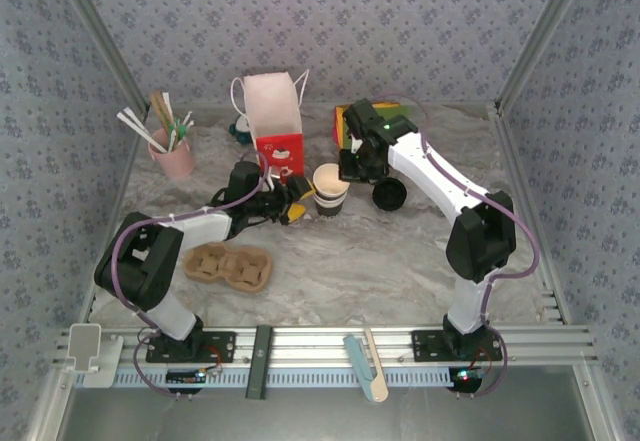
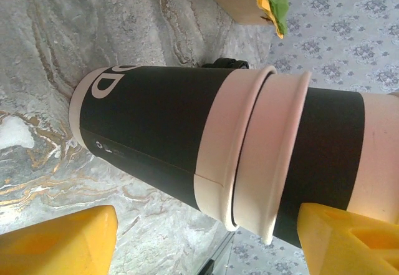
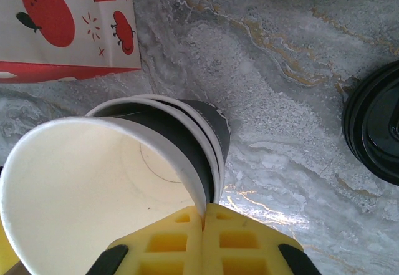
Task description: Pack the takeout coffee
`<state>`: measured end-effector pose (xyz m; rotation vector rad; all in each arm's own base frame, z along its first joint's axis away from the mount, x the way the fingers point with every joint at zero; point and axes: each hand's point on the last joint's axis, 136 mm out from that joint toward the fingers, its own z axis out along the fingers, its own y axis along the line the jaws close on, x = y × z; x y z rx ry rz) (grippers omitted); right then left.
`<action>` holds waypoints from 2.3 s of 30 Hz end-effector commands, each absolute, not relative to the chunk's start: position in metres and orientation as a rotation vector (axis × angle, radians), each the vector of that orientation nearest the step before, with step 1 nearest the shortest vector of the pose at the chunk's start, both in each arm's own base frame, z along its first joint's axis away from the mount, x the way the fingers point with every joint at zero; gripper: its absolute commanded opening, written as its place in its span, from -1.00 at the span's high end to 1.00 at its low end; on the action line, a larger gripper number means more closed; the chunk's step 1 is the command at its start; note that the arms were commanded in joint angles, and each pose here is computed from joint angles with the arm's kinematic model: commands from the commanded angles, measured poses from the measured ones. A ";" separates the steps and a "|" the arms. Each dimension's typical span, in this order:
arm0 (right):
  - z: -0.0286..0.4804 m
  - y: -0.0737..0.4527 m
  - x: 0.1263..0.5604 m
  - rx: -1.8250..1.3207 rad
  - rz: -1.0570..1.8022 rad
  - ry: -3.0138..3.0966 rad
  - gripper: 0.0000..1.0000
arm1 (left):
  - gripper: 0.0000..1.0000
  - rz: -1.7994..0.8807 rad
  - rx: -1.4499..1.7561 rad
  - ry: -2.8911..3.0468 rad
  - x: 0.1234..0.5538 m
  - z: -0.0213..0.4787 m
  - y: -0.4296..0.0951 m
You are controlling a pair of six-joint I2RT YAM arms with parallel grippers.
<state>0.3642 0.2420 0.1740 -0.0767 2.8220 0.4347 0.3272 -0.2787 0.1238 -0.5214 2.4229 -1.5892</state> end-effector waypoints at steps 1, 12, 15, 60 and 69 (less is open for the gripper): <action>0.182 0.240 0.361 -0.054 0.461 2.815 0.99 | -0.52 -1.574 -0.486 2.419 0.329 0.127 -0.277; 0.203 0.231 0.359 -0.044 0.450 2.781 0.99 | -0.58 -1.493 -0.422 2.402 0.322 0.157 -0.266; 0.208 0.228 0.357 -0.042 0.442 2.773 0.99 | -0.61 -1.474 -0.405 2.393 0.319 0.165 -0.263; 0.187 0.167 0.265 0.054 0.329 2.775 0.94 | -0.80 -1.124 -0.211 2.336 0.292 0.244 -0.221; 0.140 0.190 0.254 0.022 0.324 2.824 0.94 | -0.83 -1.053 -0.234 2.353 0.285 0.245 -0.207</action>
